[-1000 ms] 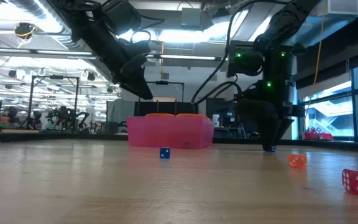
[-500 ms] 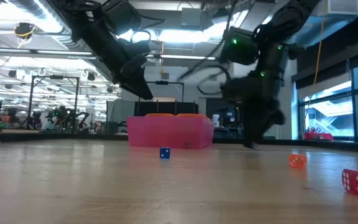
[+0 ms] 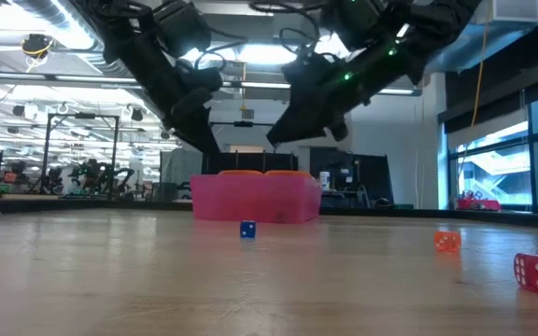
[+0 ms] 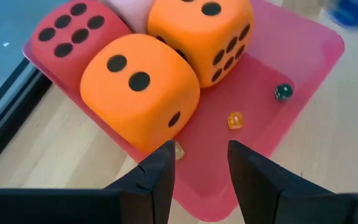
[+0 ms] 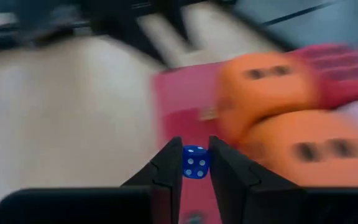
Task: Pick & Place Dice
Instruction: Put the small blue dice into the red bin, then put the top right small blue dice into the red bin
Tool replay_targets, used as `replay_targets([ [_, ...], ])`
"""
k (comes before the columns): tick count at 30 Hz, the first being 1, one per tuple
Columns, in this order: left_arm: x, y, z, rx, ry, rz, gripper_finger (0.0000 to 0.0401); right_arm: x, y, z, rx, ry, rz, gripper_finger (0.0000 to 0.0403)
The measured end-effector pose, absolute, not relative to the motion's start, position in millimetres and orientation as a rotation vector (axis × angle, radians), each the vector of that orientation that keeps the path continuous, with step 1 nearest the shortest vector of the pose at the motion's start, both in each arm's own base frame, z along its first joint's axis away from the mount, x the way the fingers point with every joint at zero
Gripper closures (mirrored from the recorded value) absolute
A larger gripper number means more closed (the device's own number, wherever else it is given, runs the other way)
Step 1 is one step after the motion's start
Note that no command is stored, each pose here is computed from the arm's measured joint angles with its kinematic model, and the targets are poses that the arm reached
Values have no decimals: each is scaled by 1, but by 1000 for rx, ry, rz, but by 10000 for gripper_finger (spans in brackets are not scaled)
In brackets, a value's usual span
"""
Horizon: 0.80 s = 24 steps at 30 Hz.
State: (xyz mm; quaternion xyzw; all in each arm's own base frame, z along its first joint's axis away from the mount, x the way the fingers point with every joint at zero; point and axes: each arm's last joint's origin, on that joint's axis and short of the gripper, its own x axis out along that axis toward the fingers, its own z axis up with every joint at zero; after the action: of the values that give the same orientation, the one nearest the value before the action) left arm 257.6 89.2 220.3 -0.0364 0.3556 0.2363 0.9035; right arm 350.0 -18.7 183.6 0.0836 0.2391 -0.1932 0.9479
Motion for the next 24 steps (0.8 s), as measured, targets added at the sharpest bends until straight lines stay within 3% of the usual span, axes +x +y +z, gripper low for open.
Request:
replay_targets([
  [3,257,89,220,-75,741,482,258,348,-27,183,79,504,-460,334],
  [9,257,89,220,-63,743,477,258,347,-35,180,1,564,-353,317],
  [24,259,88,221,-46,732,424,258,343,-49,176,53,604,-410,199],
])
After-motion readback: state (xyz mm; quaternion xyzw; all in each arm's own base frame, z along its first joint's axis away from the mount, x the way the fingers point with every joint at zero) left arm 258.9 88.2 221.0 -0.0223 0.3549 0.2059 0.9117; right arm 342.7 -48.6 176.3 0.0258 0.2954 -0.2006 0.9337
